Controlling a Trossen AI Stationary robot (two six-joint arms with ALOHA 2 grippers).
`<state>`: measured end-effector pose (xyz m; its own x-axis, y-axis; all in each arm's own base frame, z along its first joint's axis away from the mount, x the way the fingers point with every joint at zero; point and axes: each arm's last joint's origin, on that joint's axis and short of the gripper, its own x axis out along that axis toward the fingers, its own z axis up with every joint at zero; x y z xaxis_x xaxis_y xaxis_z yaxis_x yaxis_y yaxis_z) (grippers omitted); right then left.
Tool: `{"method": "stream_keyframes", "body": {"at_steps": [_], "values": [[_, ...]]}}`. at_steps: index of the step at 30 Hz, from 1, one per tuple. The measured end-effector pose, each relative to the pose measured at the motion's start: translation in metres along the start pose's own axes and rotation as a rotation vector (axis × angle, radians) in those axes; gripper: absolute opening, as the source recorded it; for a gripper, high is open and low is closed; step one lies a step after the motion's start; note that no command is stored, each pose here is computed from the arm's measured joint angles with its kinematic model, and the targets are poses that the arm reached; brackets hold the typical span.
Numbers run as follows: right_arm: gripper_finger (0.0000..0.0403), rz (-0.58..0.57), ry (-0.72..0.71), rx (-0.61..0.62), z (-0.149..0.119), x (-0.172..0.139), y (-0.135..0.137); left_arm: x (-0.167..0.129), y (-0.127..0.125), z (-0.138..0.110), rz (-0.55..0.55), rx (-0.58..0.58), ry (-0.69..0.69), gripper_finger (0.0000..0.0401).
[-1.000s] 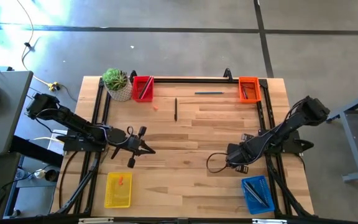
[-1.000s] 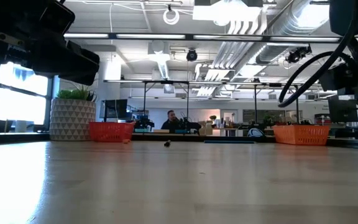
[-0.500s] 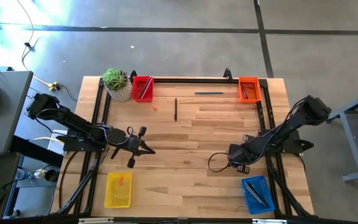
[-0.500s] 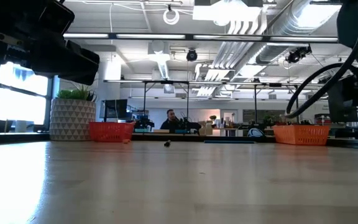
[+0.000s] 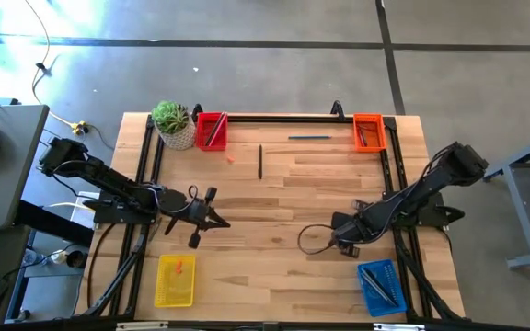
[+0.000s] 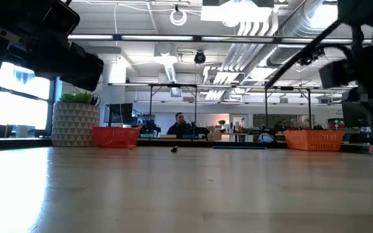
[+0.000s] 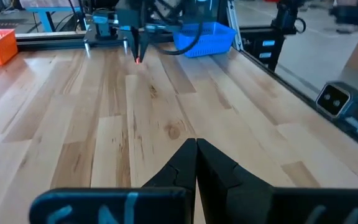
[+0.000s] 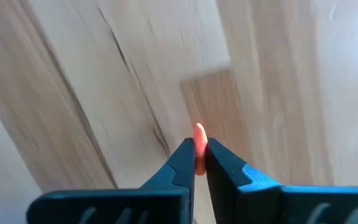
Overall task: Sort crayons/erasers/pens/pencils in bins
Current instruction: Put the orange pencil eraser cap into the yellow bin
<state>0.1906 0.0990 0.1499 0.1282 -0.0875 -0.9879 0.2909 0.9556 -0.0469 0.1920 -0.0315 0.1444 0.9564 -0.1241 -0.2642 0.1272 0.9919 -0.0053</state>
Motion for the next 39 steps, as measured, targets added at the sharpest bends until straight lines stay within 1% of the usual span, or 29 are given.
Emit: {"method": "stream_keyframes", "body": {"at_steps": [2, 5, 7, 10, 13, 15, 18, 20, 23, 26, 28, 31, 35, 39], "values": [[0.0017, 0.024, -0.091, -0.015, 0.008, -0.003, 0.006, 0.0, 0.0, 0.001, 0.003, -0.021, -0.011, 0.0001], [0.001, 0.088, -0.296, -0.031, 0.024, -0.009, 0.017, 0.002, 0.0, 0.003, 0.002, -0.03, -0.036, 0.0005], [0.0005, 0.097, -0.435, -0.032, 0.034, -0.011, 0.023, 0.003, -0.002, 0.004, -0.004, -0.037, -0.059, 0.0013], [0.0005, 0.079, -0.643, -0.019, 0.048, -0.018, 0.031, 0.01, -0.006, 0.004, 0.003, -0.034, -0.076, 0.0033], [0.0006, 0.086, -0.813, -0.052, 0.062, -0.02, 0.041, 0.024, -0.012, 0.009, 0.014, -0.022, -0.075, 0.0057], [0.0006, 0.093, -0.916, -0.096, 0.071, -0.02, 0.05, 0.036, -0.017, 0.015, 0.036, 0.012, -0.088, 0.0071], [0.0006, 0.089, -1.033, -0.143, 0.082, -0.015, 0.06, 0.056, -0.027, 0.027, 0.036, 0.063, -0.157, 0.0083], [0.0006, 0.09, -1.084, -0.159, 0.088, -0.011, 0.065, 0.068, -0.033, 0.031, 0.031, 0.082, -0.176, 0.0085], [0.0006, 0.092, -1.138, -0.165, 0.095, -0.007, 0.072, 0.083, -0.039, 0.032, 0.025, 0.089, -0.166, 0.0086], [0.0006, 0.085, -1.167, -0.174, 0.101, -0.006, 0.078, 0.096, -0.042, 0.033, 0.054, 0.094, -0.162, 0.0086], [0.0006, 0.082, -1.172, -0.178, 0.104, -0.006, 0.08, 0.1, -0.043, 0.034, 0.077, 0.103, -0.161, 0.0086], [0.0006, 0.097, -1.18, -0.19, 0.107, -0.007, 0.085, 0.103, -0.044, 0.035, 0.08, 0.108, -0.164, 0.0086], [0.0006, 0.108, -1.197, -0.196, 0.108, -0.011, 0.088, 0.103, -0.043, 0.036, 0.121, 0.096, -0.169, 0.0086], [0.0007, 0.141, -1.218, -0.221, 0.107, -0.014, 0.091, 0.103, -0.043, 0.037, 0.121, 0.066, -0.182, 0.0086]]}}
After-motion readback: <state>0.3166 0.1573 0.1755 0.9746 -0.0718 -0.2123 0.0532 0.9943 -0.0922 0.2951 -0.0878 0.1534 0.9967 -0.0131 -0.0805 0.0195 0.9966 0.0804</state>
